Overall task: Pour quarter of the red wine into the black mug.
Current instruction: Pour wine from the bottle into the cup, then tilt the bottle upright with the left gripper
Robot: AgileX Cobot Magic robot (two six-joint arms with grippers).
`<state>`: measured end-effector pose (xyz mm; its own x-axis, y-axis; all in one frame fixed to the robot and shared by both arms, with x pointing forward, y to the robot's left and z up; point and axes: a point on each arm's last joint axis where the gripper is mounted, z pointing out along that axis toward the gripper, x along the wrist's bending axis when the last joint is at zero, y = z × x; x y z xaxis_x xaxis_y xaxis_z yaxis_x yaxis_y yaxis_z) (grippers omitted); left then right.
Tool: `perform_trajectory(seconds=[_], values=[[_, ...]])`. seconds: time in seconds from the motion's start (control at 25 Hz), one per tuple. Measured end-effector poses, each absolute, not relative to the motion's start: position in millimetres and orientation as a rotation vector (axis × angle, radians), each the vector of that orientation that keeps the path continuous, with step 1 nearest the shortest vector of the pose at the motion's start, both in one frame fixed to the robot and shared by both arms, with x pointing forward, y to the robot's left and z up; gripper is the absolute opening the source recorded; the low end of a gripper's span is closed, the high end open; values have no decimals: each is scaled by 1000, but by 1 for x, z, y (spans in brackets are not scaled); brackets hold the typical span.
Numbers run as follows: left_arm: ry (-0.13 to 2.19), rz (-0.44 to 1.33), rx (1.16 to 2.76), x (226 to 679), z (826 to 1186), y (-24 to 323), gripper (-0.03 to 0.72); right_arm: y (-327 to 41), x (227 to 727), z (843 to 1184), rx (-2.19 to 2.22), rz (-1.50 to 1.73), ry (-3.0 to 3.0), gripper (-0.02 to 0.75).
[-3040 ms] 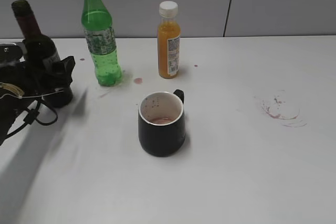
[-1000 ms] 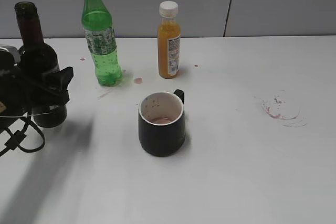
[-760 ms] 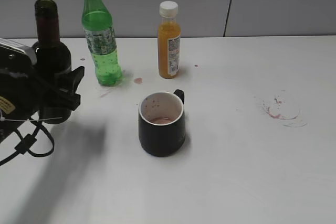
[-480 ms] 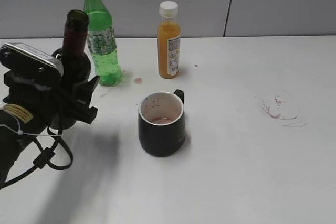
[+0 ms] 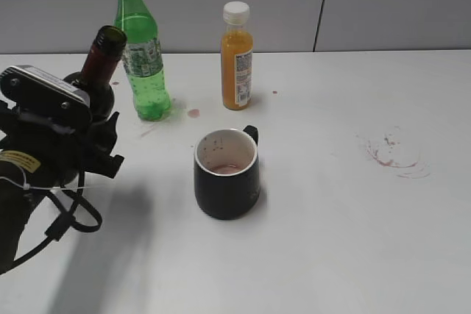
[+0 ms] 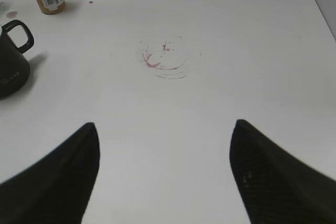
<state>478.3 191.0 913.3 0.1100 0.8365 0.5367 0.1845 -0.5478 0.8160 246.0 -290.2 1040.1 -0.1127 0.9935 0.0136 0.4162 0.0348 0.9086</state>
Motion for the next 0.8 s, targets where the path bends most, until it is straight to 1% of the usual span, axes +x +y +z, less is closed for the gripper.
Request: perform_trajectory(seconds=[0.28,0.48,0.68,0.8], values=[[980,1500,1845,479,914,192,556,-290,246,1040,1456,1050,1616,585],[949,1551,1836,493,924,183,555,-290,246,1040,1456,1050,1616,585],[877,1588,1893,501,929,176,554,-290,246,1040,1456,1050,1616,585],[811,1623,1962,501,928,175,554,-290,246,1040,1456,1050,1616,585]])
